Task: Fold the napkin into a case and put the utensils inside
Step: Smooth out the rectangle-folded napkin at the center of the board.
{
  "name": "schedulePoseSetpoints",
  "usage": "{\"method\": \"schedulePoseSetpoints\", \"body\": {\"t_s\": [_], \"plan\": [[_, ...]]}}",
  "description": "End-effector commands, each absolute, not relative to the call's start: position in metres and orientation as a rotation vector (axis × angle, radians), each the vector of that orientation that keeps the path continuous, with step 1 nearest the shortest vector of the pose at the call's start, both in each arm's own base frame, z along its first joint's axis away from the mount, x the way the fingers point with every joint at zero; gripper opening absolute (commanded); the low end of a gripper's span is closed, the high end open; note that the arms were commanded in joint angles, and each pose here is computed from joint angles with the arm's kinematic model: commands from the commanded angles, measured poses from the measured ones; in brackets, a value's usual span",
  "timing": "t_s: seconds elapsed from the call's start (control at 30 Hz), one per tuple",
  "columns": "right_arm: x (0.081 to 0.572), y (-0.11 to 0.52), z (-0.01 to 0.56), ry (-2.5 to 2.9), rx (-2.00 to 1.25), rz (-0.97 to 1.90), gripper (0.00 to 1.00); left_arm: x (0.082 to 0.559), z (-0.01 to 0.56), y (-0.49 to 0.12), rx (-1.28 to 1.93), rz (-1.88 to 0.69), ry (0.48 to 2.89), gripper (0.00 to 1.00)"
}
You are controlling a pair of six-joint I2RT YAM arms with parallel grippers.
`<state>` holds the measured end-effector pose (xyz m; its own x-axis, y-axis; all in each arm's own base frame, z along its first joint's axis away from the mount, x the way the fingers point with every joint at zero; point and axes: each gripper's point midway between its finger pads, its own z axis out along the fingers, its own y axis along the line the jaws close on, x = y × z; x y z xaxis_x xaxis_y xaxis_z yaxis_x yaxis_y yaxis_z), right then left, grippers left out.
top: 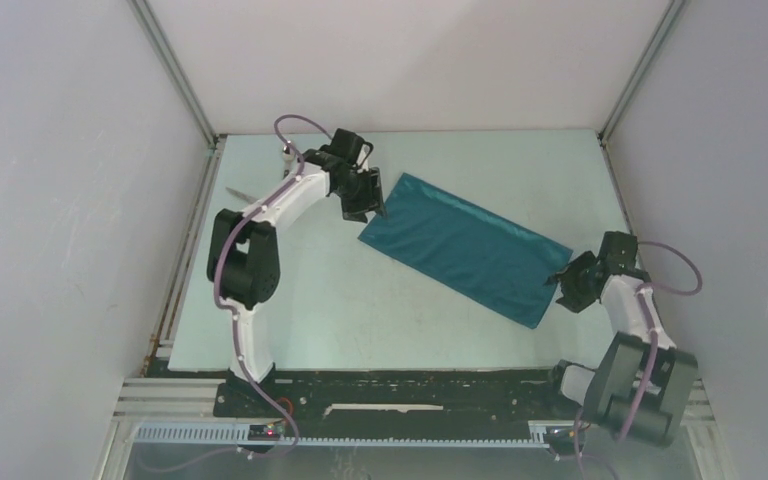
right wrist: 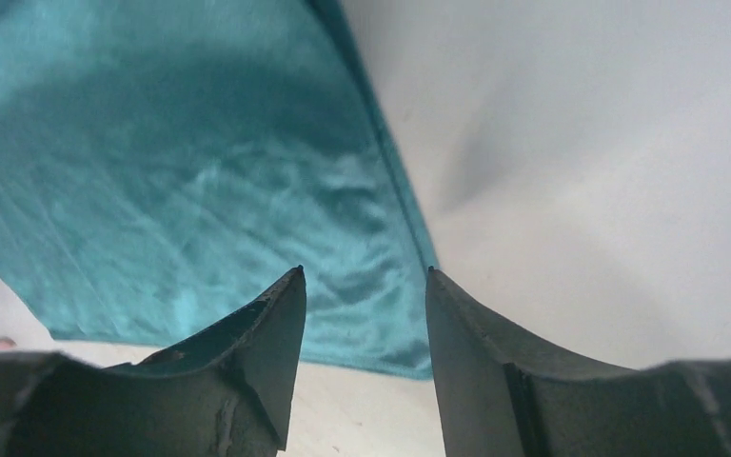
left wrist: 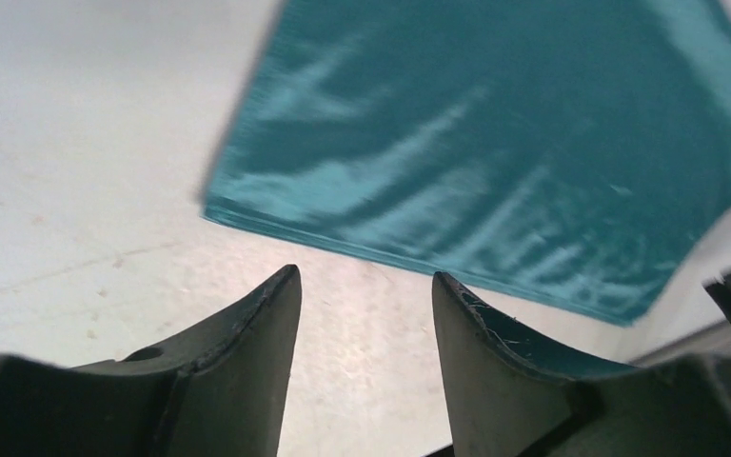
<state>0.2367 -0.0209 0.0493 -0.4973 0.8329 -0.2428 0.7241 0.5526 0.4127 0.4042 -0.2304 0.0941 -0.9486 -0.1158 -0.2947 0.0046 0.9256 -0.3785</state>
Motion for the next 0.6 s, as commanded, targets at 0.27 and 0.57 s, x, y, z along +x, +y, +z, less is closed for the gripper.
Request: {"method": "schedulePoseSetpoints", "body": {"t_s": [0.27,0.57], "plan": [[0.261,-0.057,0.033,2.587,1.117,0.172,0.55,0.312,0.188,-0.312,0.331,-0.907,2.568,0.61],[0.246,-0.052,0.026,2.737,1.001,-0.206,0.54,0.3,0.218,-0.313,0.326,-1.048,2.483,0.61]]}}
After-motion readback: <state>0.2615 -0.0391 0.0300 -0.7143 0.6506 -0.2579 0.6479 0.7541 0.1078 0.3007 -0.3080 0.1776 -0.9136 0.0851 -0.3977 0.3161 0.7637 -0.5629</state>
